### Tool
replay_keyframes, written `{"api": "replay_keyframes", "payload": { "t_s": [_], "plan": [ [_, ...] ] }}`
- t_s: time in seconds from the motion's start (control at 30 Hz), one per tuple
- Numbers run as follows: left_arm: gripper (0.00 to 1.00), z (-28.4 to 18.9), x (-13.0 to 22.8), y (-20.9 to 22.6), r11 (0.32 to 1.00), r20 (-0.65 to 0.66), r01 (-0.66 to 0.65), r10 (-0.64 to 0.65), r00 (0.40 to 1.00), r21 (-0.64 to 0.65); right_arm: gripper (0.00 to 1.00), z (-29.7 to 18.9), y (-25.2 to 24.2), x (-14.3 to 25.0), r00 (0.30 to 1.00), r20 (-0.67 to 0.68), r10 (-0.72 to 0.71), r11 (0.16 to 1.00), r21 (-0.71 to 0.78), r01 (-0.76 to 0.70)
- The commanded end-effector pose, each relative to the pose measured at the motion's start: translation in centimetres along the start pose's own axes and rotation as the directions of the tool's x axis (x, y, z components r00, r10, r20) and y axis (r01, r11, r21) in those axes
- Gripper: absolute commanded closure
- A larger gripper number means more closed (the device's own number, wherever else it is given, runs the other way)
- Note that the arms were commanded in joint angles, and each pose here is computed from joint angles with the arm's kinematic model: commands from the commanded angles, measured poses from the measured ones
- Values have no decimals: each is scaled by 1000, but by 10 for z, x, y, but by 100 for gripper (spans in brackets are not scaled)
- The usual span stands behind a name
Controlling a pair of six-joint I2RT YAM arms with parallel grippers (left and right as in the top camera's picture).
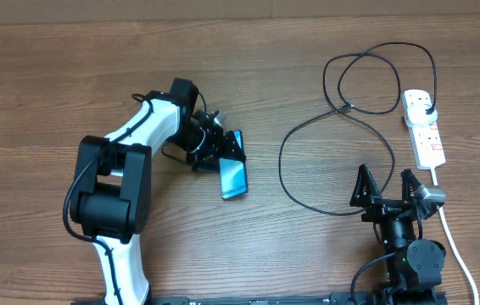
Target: Plug charger to phone and switch on socket
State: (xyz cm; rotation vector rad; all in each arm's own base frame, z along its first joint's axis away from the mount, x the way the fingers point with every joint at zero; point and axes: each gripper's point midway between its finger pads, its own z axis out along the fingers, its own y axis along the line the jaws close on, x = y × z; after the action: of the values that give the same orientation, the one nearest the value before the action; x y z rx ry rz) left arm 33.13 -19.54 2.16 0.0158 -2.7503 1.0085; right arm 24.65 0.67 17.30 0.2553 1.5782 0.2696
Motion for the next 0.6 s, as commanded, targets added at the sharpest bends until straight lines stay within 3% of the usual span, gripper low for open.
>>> {"api": "replay_keyframes", "payload": {
  "t_s": [0.0, 0.2, 0.57],
  "plan": [
    [40, 28, 25, -8, 986, -135, 26, -3, 991, 166, 0, 0, -1, 3, 1000, 0, -11, 1000, -1, 11],
    [40, 20, 28, -37, 942, -143, 2, 49, 988, 336, 0, 0, -1, 3, 1000, 0, -11, 1000, -1, 11],
    [38, 26, 24, -20, 971, -123, -25, 56, 991, 239, 0, 0, -1, 3, 1000, 0, -11, 1000, -1, 11]
  ]
}}
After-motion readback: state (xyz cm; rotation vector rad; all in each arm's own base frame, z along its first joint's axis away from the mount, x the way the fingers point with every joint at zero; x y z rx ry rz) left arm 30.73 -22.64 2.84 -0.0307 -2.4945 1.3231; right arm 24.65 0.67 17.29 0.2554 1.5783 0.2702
